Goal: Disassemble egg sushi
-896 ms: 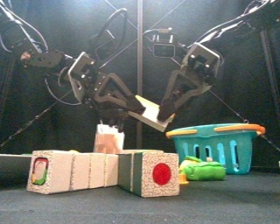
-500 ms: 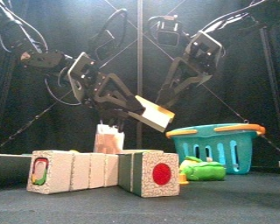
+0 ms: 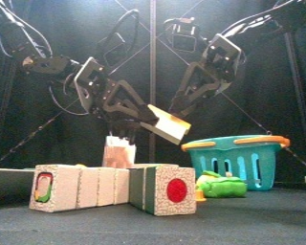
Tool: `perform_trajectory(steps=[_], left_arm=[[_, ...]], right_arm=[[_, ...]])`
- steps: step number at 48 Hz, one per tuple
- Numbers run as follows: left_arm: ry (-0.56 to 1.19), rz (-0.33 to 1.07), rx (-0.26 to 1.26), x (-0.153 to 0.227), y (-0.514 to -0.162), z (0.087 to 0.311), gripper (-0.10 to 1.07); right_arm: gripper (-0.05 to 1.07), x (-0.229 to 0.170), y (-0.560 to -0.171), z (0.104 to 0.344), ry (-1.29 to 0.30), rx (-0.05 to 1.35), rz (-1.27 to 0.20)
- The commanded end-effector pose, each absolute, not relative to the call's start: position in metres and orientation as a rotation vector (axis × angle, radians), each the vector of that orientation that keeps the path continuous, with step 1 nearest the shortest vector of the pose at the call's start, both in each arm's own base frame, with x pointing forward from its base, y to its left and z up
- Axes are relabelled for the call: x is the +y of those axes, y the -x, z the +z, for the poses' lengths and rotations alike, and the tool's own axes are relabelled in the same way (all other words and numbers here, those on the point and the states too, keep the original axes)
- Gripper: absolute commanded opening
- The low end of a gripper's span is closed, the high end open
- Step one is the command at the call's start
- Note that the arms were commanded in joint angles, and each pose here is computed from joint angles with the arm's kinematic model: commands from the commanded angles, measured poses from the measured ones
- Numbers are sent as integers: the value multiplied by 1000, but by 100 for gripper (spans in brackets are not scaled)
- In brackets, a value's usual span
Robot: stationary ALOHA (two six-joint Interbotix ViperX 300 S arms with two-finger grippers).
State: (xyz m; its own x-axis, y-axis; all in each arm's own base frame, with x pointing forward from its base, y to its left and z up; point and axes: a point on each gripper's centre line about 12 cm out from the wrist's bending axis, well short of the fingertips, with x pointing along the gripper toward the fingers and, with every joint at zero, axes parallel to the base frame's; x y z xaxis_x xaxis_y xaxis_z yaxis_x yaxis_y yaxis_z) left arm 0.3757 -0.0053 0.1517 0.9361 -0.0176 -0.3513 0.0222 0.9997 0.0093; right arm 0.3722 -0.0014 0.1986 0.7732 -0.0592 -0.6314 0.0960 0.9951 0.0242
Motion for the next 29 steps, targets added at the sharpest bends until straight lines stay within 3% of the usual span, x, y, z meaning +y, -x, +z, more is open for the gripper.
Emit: perform_trajectory(steps=[1,29], left_arm=[[-13,-20,311,-5,-380,166,67],[-13,-20,310,-5,-380,166,67]], right_arm=[[87,-6,-374,212,-66,636,-90],[87,-6,-379,205,-73,633,-78]])
